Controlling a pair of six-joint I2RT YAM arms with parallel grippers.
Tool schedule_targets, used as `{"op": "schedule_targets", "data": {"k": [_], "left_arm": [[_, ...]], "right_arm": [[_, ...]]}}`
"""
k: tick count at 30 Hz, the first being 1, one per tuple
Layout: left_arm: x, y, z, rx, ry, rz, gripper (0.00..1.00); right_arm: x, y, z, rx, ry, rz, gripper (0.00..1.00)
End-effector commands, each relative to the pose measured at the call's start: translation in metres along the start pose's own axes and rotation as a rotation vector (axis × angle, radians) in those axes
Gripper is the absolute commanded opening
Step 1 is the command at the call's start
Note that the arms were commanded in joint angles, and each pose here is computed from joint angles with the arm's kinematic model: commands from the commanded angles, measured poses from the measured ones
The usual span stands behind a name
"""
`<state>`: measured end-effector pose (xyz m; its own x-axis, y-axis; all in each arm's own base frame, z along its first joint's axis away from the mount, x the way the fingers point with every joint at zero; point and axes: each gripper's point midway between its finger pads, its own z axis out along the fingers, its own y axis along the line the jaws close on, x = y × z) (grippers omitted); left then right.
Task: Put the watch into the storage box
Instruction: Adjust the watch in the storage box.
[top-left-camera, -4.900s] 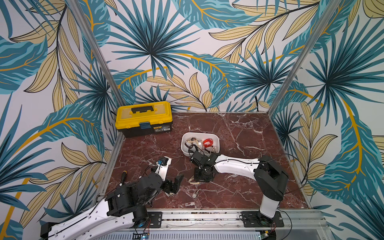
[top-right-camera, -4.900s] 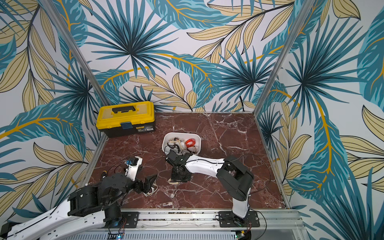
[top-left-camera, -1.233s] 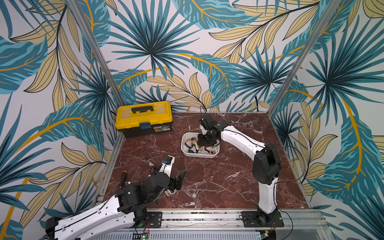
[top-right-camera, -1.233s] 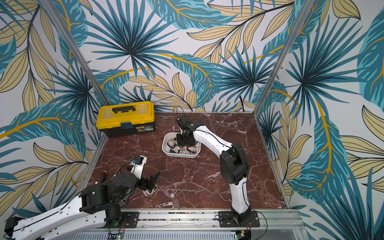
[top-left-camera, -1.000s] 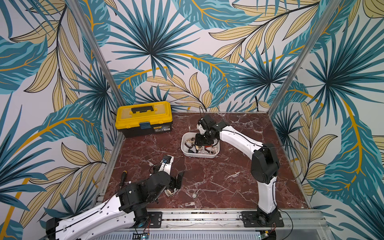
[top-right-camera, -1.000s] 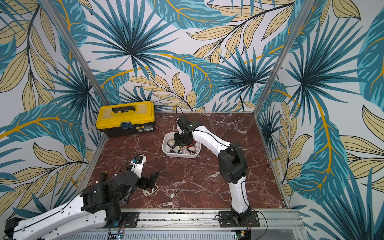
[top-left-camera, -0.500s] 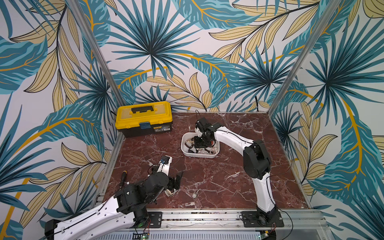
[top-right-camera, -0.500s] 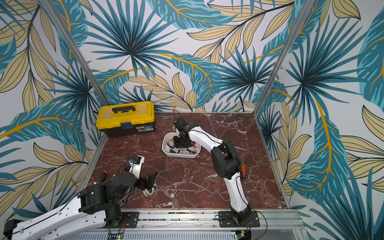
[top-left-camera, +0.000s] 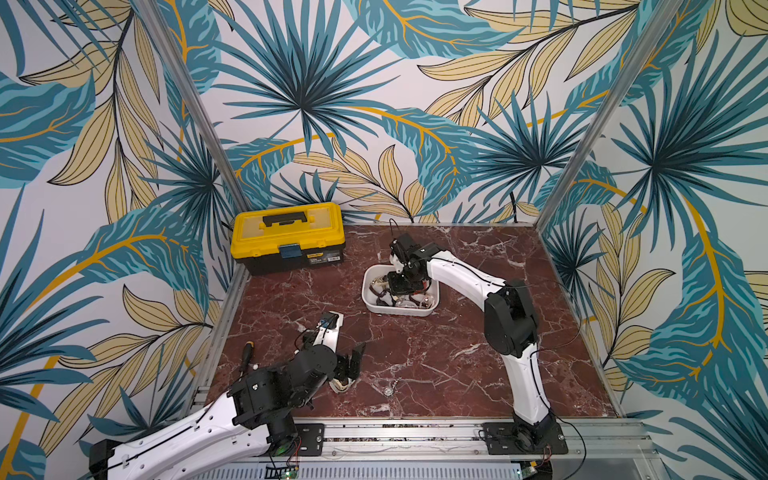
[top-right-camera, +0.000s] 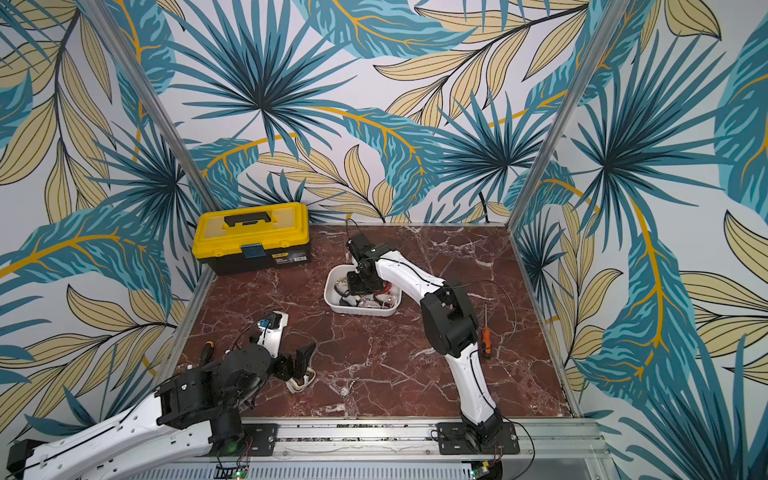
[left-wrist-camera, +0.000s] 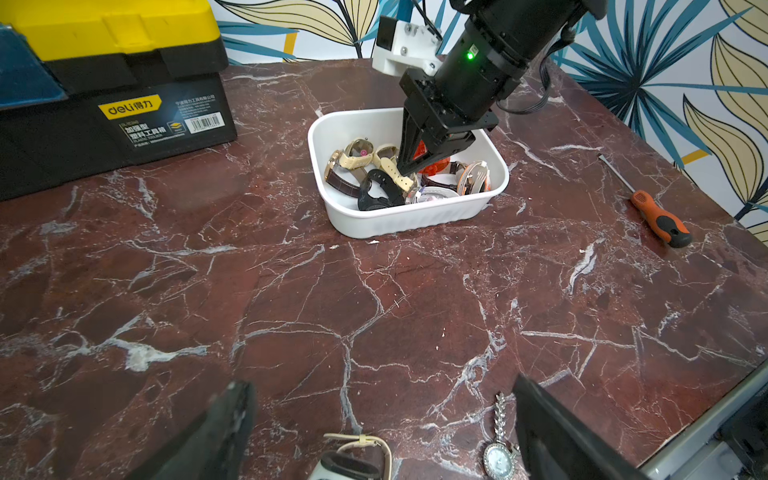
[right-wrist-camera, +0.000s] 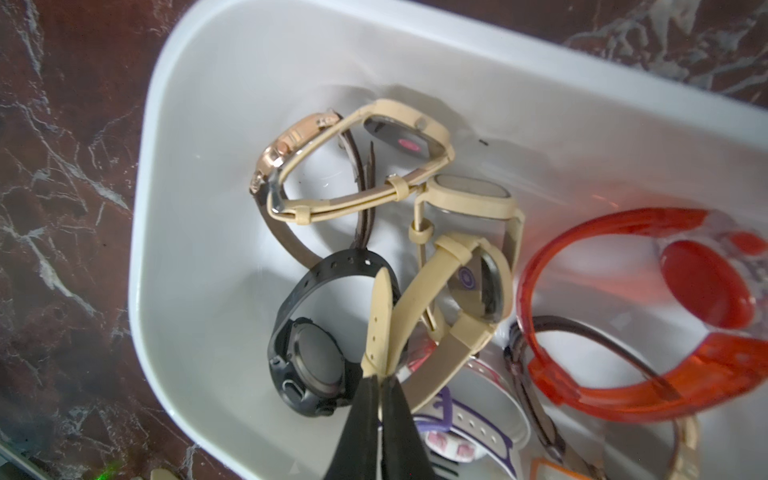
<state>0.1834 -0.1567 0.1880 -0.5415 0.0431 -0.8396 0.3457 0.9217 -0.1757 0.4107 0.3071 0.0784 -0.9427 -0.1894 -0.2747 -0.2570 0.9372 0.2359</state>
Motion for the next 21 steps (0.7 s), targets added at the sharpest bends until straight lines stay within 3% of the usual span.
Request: {"op": "schedule_targets", "data": {"k": [1,11,21], "left_arm": [[0.011,0.007,0.004,-0.027,0.018,0.023,1.00],[0.010,0.008,0.002,-0.023,0.012,0.021,1.00],[0.009,0.008,0.002,-0.021,0.008,0.021,1.00]], "right_arm": [[0.010,-0.005,0.010,0.033,0.054,-0.018,0.09],[0.011,-0.014,0.014,0.106,0.060,-0.019,0.09],[-0.002,0.002,-0.008,0.024,-0.025,-0.022,0.31]]}}
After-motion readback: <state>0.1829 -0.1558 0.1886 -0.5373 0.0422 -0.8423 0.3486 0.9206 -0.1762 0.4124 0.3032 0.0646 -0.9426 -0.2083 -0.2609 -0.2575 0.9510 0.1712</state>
